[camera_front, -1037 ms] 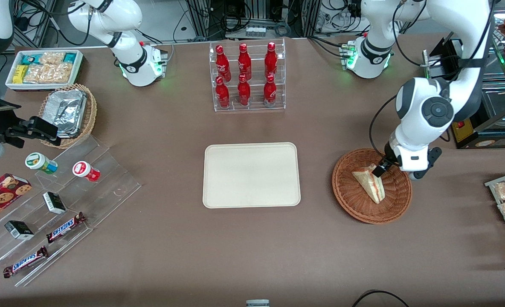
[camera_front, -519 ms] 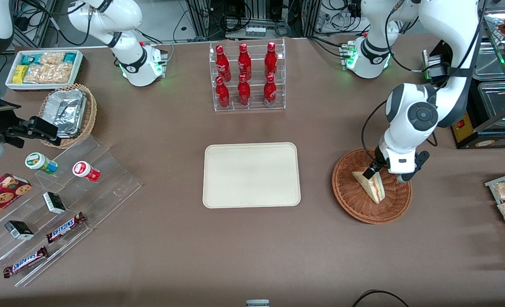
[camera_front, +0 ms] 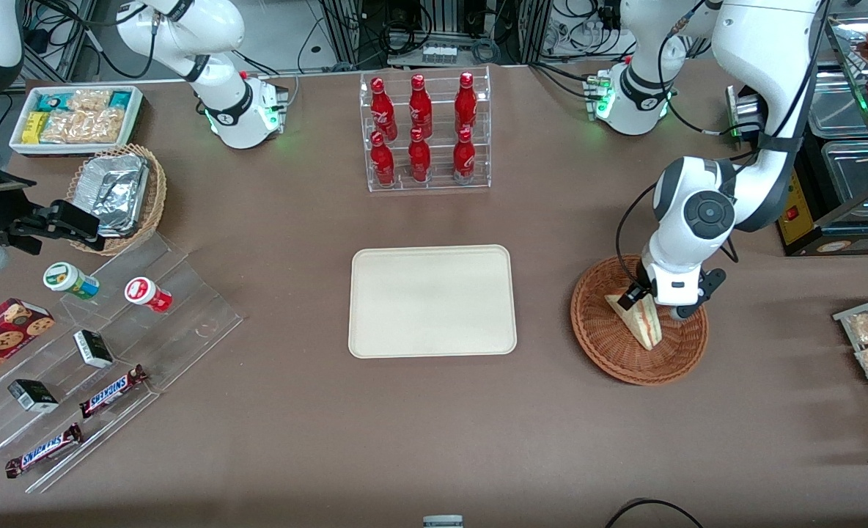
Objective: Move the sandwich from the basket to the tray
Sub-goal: 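Lower the open left gripper around the wrapped sandwich, then close the left gripper on the sandwich and lift it, then carry the held sandwich over the white tray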
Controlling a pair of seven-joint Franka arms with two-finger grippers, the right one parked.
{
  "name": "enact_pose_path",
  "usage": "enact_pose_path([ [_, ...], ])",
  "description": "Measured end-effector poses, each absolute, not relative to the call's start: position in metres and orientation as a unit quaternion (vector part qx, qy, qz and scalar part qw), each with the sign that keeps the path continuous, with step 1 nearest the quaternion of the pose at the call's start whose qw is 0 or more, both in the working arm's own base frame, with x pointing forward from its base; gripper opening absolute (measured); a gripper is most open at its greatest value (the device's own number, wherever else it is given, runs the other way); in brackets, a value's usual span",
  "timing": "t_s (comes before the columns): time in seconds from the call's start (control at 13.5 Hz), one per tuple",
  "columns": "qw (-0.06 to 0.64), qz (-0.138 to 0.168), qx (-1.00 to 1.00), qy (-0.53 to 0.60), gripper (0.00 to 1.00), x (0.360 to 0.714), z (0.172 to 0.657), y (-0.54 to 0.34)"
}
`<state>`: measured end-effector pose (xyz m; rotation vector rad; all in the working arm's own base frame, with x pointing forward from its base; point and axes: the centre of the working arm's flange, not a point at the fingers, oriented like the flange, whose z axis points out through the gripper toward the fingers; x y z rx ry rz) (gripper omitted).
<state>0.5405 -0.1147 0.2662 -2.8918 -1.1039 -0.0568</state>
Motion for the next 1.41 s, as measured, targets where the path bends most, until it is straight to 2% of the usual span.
enact_pose_path([
  [0.15, 0.02, -0.023, -0.934, -0.356, 0.47, 0.549, 0.272, -0.117],
  [0.3, 0.026, -0.016, -0.936, -0.352, 0.3, 0.553, 0.277, -0.123],
  [0.67, 0.068, 0.024, -0.944, -0.323, 0.13, 0.562, 0.33, -0.166],
  [0.81, 0.084, 0.033, -0.951, -0.295, 0.13, 0.554, 0.366, -0.203],
  [1.04, 0.082, 0.021, -0.969, -0.233, 0.13, 0.528, 0.398, -0.283],
  [1.19, 0.079, 0.015, -0.98, -0.184, 0.13, 0.503, 0.398, -0.342],
  [1.41, 0.082, 0.017, -0.99, -0.116, 0.13, 0.471, 0.364, -0.43],
])
